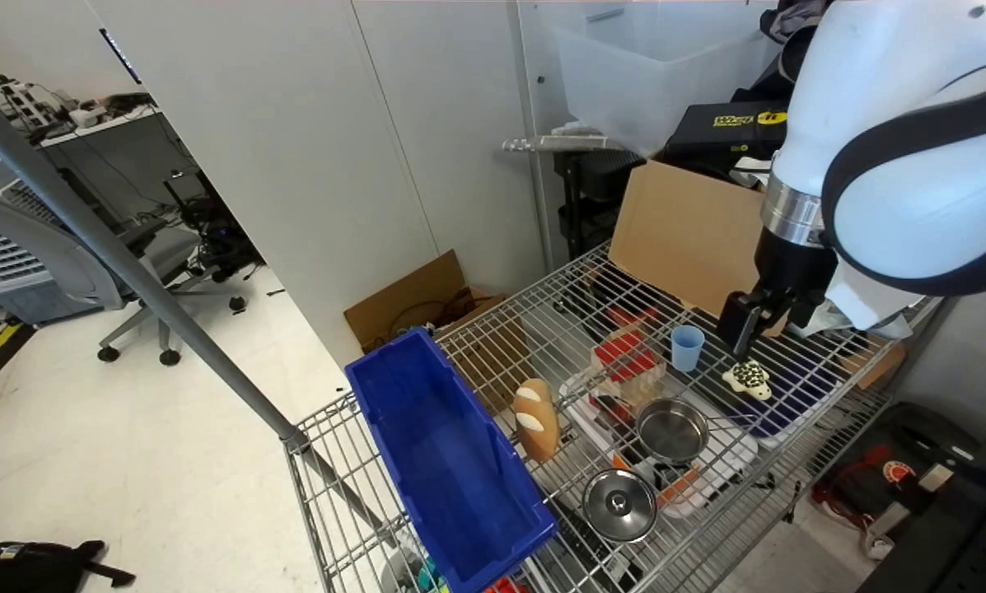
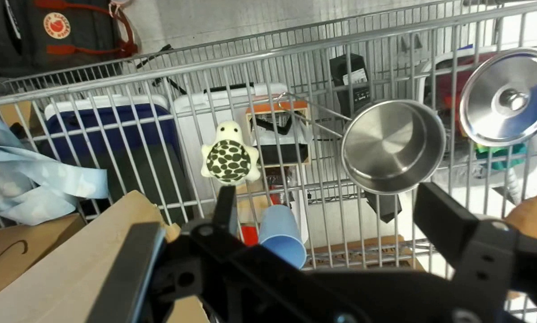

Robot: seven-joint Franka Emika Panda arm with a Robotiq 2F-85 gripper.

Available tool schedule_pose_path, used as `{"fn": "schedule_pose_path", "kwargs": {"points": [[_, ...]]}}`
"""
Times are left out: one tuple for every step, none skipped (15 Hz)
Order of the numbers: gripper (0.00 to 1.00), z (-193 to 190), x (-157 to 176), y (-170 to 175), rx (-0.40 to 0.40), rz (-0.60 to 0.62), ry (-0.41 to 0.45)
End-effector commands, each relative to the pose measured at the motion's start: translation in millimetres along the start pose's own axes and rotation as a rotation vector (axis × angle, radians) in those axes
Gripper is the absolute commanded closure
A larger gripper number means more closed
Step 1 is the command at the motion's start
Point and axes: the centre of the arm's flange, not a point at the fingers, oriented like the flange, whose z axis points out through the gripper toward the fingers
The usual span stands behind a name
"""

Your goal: Put the turtle plush toy in the silver pan.

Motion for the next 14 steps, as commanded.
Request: {"fn": "schedule_pose_path", "kwargs": {"points": [[0.0, 38, 38, 12, -0.038, 0.039, 0.0], [0.0, 47, 41, 15, -0.048, 0.042, -0.01], [0.0, 56, 44, 18, -0.057, 0.046, -0.023], [0.0, 65, 46, 20, -0.065, 0.05, -0.038], [0.0, 75, 49, 21, -0.075, 0.053, -0.045], [0.0, 83, 51, 23, -0.084, 0.056, -0.051], [0.0, 91, 54, 24, -0.094, 0.061, -0.055], [0.0, 98, 56, 25, -0.101, 0.067, -0.061], [0.0, 103, 57, 26, -0.107, 0.071, -0.063], [0.0, 108, 59, 27, -0.11, 0.076, -0.066], [0.0, 114, 60, 28, -0.113, 0.081, -0.072], [0.0, 119, 62, 28, -0.115, 0.084, -0.08], [0.0, 125, 63, 30, -0.118, 0.09, -0.087], [0.0, 129, 64, 31, -0.124, 0.094, -0.091]]}}
